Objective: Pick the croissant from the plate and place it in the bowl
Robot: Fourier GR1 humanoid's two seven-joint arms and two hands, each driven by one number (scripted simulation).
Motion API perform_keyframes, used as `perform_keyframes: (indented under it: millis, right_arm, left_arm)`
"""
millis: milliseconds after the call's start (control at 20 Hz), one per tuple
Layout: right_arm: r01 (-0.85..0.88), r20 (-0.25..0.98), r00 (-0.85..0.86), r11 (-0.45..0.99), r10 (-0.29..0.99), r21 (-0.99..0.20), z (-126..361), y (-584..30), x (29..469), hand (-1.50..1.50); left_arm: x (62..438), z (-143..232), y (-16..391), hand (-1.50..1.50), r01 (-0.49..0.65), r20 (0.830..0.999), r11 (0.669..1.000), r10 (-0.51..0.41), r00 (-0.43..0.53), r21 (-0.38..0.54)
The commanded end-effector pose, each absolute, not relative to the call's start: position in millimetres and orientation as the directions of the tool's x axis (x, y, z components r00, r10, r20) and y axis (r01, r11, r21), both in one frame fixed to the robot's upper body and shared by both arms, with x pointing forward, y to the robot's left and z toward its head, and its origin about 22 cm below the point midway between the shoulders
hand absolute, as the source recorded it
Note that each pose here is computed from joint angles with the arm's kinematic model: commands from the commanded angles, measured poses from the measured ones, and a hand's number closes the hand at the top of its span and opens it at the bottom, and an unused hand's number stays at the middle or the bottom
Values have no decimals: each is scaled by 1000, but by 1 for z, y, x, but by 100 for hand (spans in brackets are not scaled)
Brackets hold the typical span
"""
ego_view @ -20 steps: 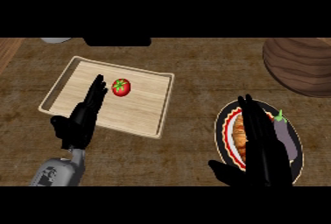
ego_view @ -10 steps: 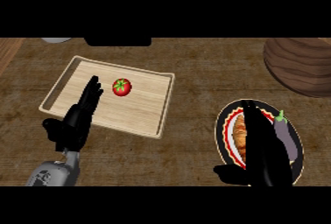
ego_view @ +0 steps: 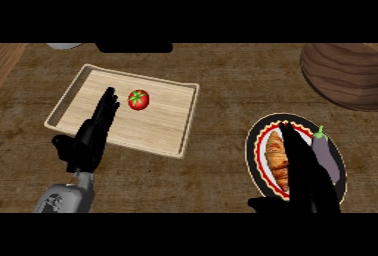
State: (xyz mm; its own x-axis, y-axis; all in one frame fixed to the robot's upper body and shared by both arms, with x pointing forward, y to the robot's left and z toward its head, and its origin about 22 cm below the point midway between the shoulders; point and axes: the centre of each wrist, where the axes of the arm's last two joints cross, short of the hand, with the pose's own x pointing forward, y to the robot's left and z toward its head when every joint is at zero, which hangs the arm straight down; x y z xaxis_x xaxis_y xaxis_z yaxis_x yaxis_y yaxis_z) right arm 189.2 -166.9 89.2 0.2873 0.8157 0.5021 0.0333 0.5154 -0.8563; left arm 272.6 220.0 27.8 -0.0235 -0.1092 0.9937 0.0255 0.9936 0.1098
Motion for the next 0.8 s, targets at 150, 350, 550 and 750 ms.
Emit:
perform_keyframes:
  millis: [150, 350, 550, 750]
  right_arm:
    - [42, 586, 226, 594, 778, -804, 99, -173, 182, -150]
    - [65, 629, 238, 634, 740, -770, 81, -165, 208, -150]
    - [41, 639, 261, 653, 723, -756, 69, -184, 194, -150]
    - [54, 661, 260, 673, 704, -738, 48, -184, 196, -150]
  left_arm:
    - [271, 21, 216, 0, 23, 994, 994, -108, -18, 108]
    - [276, 33, 223, 0, 37, 994, 993, -112, -12, 113]
    - [255, 22, 218, 0, 16, 994, 995, -102, -34, 102]
    - [264, 32, 220, 0, 35, 993, 993, -115, -21, 116]
